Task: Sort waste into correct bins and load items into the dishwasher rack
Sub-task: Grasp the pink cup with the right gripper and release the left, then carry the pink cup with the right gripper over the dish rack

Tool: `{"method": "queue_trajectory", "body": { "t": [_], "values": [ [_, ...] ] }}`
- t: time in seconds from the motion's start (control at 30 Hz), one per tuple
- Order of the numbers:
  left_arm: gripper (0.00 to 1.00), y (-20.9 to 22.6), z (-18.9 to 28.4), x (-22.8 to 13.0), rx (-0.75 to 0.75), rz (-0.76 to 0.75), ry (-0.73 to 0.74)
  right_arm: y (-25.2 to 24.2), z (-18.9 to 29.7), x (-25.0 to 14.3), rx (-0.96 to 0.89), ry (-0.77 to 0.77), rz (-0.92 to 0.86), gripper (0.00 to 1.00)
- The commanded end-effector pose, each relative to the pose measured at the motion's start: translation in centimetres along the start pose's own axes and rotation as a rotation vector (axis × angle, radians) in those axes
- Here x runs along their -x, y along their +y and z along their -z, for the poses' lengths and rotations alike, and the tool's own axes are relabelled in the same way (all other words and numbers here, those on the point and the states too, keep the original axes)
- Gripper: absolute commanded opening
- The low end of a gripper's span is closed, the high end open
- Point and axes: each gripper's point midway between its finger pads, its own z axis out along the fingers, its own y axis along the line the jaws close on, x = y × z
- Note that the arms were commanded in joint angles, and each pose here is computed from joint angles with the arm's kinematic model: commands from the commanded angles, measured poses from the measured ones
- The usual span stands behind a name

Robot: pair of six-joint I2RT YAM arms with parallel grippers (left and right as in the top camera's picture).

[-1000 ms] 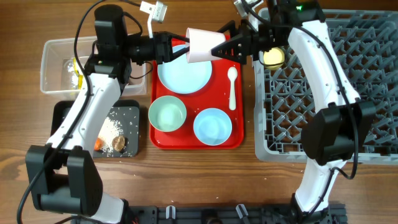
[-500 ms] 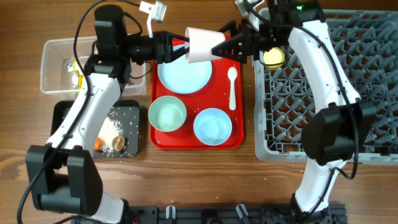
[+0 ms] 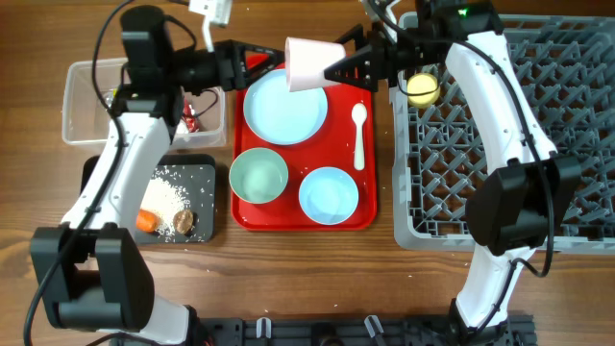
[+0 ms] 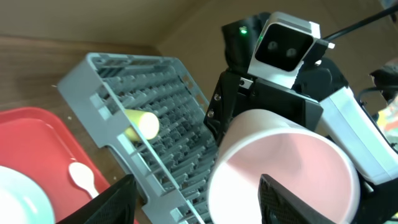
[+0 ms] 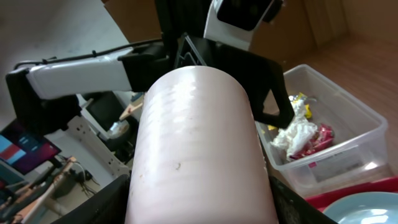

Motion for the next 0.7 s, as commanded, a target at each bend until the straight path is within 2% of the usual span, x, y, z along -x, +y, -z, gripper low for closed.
{"method": "queue_trajectory", "body": {
  "t": [0.0,0.13,0.3,0.5,0.67],
  "values": [
    [0.62,-0.4,1.5,0.8,-0.001,-0.011,-0.021,-0.8,0.1,0.7,-0.094,0.038,-0.072,0.44],
    [0.62,-0.1,1.9,0.9,0.008,-0.004,-0.029,-4.3,0.9,0.8,-0.290,0.063,-0.185,0.40],
    [0.61,0.2,2.0,0.7,0.016,0.014,-0.023,-8.4,6.3,1.6,-0.675,0.017,-0.327,0.41],
    [0.60,0.5,2.1,0.6,0.031,0.026,-0.027,-9.9,13.9,1.2,-1.114,-0.011,-0.420,0.35],
    [0.63,2.5,2.2,0.3,0.128,0.082,-0.047,-9.0,19.9,-1.0,-1.483,0.095,-0.478,0.37]
  ]
}}
